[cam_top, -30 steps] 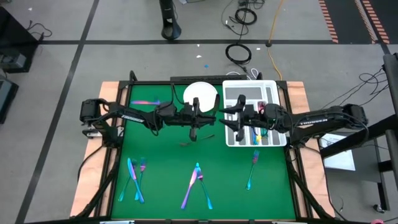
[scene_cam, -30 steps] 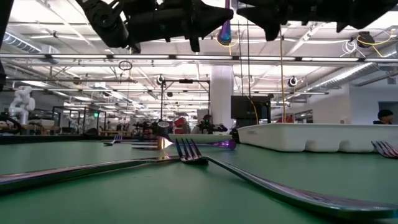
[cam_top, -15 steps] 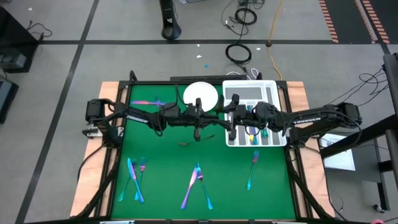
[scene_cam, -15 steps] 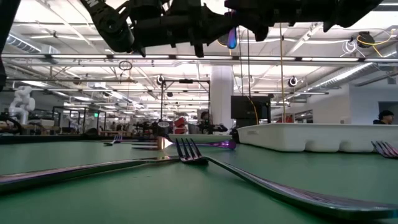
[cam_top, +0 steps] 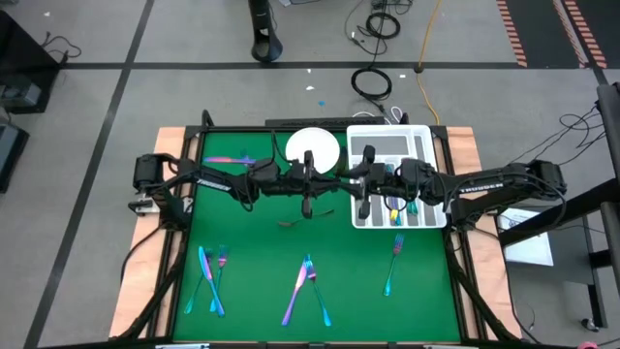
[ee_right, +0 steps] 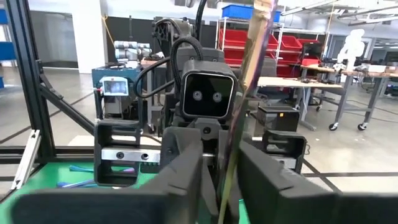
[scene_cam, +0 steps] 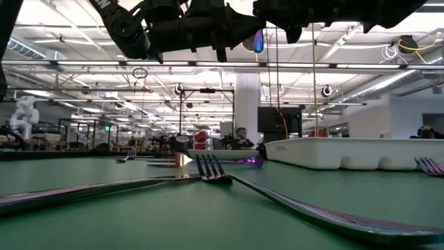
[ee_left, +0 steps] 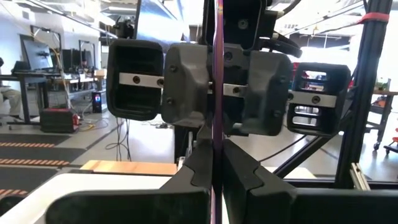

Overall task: Sort silverware
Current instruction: Put the iridescent knife into the white silverware tray

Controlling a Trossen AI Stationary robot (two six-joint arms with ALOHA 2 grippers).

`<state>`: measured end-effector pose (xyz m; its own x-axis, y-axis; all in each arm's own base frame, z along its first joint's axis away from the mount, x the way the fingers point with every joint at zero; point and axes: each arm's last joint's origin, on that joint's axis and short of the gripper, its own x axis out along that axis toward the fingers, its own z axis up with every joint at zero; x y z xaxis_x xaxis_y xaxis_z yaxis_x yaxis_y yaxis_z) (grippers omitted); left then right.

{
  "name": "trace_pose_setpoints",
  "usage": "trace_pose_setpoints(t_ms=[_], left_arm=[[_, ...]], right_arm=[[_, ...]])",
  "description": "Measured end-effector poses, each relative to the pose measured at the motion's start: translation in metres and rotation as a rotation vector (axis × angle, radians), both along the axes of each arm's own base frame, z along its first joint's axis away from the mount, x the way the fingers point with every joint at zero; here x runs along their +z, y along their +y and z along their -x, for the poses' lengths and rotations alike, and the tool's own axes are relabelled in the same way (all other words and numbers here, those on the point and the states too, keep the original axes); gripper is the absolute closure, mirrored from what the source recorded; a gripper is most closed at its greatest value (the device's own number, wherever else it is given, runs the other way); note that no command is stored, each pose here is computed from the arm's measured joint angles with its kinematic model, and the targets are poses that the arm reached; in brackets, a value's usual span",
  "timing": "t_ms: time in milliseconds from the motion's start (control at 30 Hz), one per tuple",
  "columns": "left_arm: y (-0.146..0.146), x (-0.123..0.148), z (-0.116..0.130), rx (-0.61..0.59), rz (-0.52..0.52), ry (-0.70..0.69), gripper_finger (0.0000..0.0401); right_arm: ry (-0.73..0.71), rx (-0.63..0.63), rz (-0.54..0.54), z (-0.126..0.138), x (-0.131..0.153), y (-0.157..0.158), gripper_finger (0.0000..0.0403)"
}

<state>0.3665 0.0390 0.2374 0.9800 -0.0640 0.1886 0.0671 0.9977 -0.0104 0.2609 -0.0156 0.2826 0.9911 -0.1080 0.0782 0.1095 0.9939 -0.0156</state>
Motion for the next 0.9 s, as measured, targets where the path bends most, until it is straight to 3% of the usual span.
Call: trace_pose_setpoints(t_ms=[167,400,600,767,900], left_arm=[[0.000,0.000,0.000,0.001,-0.001,-0.003,0.0366],[0.006,-0.002,0.000,0.020,-0.001,0.020,0.0304],[0.020,-0.003,0.005,0.061,0.015,0.116,0.0258],[0.030,-0.011,0.014,0.073,0.029,0.241,0.0249],[0.028,-0.032,0.023,0.062,0.045,0.336,0.0249]], right_arm=[[0.000,-0.003,0.008,0.000,0.000,0.000,0.0393],[-0.017,-0.025,-0.072,0.006,0.005,-0.007,0.0399],[0.033,-0.077,-0.167,0.030,0.015,-0.017,0.0401],[0.136,-0.162,-0.293,0.057,0.015,-0.029,0.0402],[0.269,-0.238,-0.440,0.073,0.003,-0.035,0.0402]])
